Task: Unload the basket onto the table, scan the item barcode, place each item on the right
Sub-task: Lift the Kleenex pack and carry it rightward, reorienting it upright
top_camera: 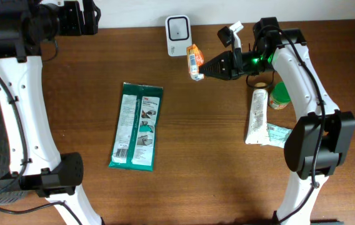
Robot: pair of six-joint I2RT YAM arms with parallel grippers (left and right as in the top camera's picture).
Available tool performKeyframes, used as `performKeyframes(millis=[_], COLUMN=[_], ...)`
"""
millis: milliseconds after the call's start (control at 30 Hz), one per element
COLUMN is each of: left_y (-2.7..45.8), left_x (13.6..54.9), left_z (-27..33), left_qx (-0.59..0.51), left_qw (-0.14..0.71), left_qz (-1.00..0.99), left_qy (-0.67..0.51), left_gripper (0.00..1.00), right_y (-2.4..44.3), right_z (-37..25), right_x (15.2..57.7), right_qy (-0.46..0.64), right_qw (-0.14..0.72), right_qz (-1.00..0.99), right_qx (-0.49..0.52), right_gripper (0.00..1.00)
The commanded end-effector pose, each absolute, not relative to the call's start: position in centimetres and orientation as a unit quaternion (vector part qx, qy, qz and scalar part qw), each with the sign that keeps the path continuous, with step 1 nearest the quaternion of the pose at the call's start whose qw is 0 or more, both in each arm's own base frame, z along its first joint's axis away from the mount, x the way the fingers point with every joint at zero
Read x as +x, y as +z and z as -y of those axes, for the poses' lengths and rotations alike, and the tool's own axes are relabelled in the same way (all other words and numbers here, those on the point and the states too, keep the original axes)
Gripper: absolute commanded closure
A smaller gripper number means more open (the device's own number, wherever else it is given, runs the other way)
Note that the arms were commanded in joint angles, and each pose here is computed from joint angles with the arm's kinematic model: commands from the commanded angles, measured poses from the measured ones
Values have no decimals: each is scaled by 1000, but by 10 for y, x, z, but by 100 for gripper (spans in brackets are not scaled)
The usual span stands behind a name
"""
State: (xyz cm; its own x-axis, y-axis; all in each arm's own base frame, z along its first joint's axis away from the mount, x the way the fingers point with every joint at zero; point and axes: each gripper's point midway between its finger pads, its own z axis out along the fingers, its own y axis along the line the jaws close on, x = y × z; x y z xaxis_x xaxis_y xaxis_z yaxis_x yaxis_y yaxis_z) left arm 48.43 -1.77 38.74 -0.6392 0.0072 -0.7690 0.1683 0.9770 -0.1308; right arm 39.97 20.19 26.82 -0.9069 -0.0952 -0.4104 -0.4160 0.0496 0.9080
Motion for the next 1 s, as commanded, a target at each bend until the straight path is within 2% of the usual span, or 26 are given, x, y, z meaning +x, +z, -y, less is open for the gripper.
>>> performKeyframes(millis=[0, 400, 700, 833, 967], left_y=[403, 404, 403, 403, 404], left_x=[477, 477, 477, 477, 477], left_z=[17, 17, 17, 17, 17], left_qx=[57, 57, 57, 57, 57], left_qw=[440, 440, 440, 440, 440], left_qz=[-891, -891, -891, -891, -891], left_qy=[-93, -94, -94, -93, -94], left_gripper=[1, 1, 1, 1, 1], right_y=[280, 247, 188, 173, 182], right_z=[-203, -197, -171, -162, -153], right_x=[396, 399, 418, 431, 448], right_qy=[660, 591, 429, 349, 278], right_qw=[137, 108, 58, 73, 110], right_qz=[-712, -779, -898, -933, -954], right_qx=[-197, -178, -71, -42, -24], right_gripper=[96, 96, 96, 96, 96])
